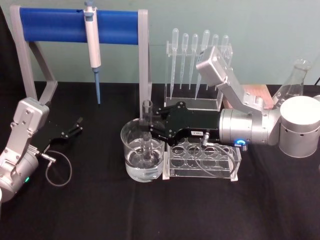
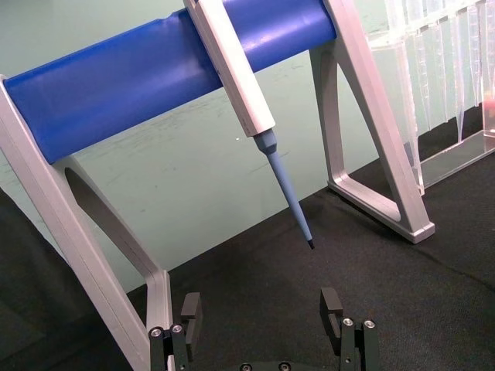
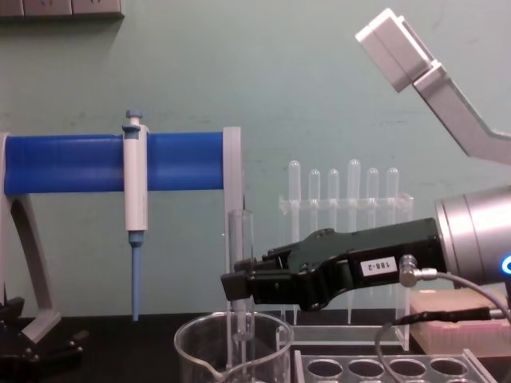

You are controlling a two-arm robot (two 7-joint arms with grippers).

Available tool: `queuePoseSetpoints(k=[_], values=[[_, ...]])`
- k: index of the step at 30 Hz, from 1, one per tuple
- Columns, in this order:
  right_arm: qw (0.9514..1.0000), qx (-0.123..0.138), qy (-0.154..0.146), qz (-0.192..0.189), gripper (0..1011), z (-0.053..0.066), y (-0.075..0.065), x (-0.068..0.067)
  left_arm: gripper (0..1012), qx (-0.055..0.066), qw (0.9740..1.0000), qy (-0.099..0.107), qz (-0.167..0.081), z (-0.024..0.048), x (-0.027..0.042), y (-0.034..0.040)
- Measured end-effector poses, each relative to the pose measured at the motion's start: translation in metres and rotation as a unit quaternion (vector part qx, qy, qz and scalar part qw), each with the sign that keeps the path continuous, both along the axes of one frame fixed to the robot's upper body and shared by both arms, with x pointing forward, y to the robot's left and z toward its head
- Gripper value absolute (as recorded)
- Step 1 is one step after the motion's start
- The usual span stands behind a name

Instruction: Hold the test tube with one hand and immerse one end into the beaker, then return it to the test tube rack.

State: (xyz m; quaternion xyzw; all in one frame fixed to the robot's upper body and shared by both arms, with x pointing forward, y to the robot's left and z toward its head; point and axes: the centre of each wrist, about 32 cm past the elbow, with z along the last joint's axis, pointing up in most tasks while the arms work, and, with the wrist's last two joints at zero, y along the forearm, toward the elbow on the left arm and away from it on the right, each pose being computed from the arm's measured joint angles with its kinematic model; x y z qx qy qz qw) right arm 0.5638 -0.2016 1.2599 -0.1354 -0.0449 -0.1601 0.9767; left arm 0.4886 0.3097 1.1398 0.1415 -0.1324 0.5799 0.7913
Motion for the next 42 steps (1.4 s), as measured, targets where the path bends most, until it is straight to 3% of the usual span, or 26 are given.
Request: queuePoseSetpoints(k=[19, 42], values=[[0.9999, 0.005, 0.005, -0.011, 239, -0.025, 0.001, -0.003, 1000, 0.0, 1.0, 0.0, 0.0, 0.0, 0.0, 0.0], [0.9998, 0.002, -0.003, -0.018, 239, -0.027, 0.001, -0.004, 1000, 0.0, 1.0, 0.0, 0.0, 0.0, 0.0, 0.0]])
